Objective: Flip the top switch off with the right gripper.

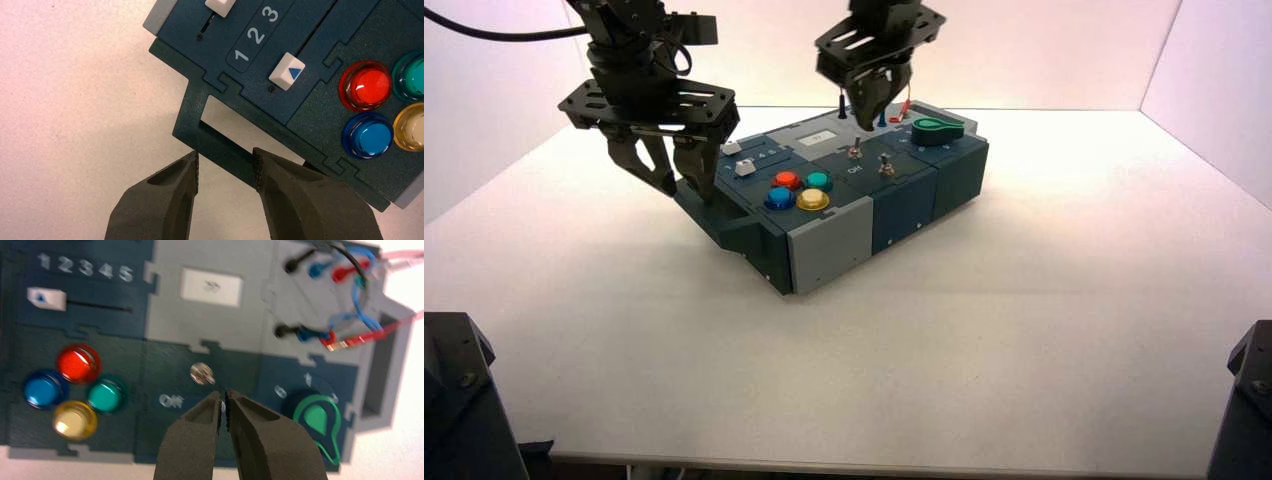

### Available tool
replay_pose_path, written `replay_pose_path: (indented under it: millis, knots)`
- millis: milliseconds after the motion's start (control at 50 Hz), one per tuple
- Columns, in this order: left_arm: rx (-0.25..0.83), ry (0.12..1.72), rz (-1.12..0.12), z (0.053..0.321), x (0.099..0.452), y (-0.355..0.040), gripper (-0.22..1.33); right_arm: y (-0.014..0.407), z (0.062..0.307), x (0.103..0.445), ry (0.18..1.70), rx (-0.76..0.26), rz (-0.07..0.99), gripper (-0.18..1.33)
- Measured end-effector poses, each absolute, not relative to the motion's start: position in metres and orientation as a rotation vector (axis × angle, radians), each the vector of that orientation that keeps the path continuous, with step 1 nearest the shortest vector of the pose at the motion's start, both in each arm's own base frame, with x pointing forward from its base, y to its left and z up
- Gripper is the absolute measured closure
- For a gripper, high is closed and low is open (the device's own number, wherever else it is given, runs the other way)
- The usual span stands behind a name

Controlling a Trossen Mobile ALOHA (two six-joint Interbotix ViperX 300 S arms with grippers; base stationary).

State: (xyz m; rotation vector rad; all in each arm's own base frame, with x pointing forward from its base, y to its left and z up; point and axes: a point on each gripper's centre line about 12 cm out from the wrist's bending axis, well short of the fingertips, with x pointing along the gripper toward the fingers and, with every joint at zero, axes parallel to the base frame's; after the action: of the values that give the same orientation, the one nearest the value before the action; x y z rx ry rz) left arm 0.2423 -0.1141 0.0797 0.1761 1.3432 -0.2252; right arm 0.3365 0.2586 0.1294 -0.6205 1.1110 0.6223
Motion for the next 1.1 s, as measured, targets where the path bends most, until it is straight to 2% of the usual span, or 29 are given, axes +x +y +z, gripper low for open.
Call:
replay_pose_path:
  millis: [1100]
  knots:
    - [0.176, 1.349, -0.218, 0.077, 0.250, -0.115, 0.03, 0.255, 0.115, 0.362, 1.178, -0.585, 0.557, 1.20]
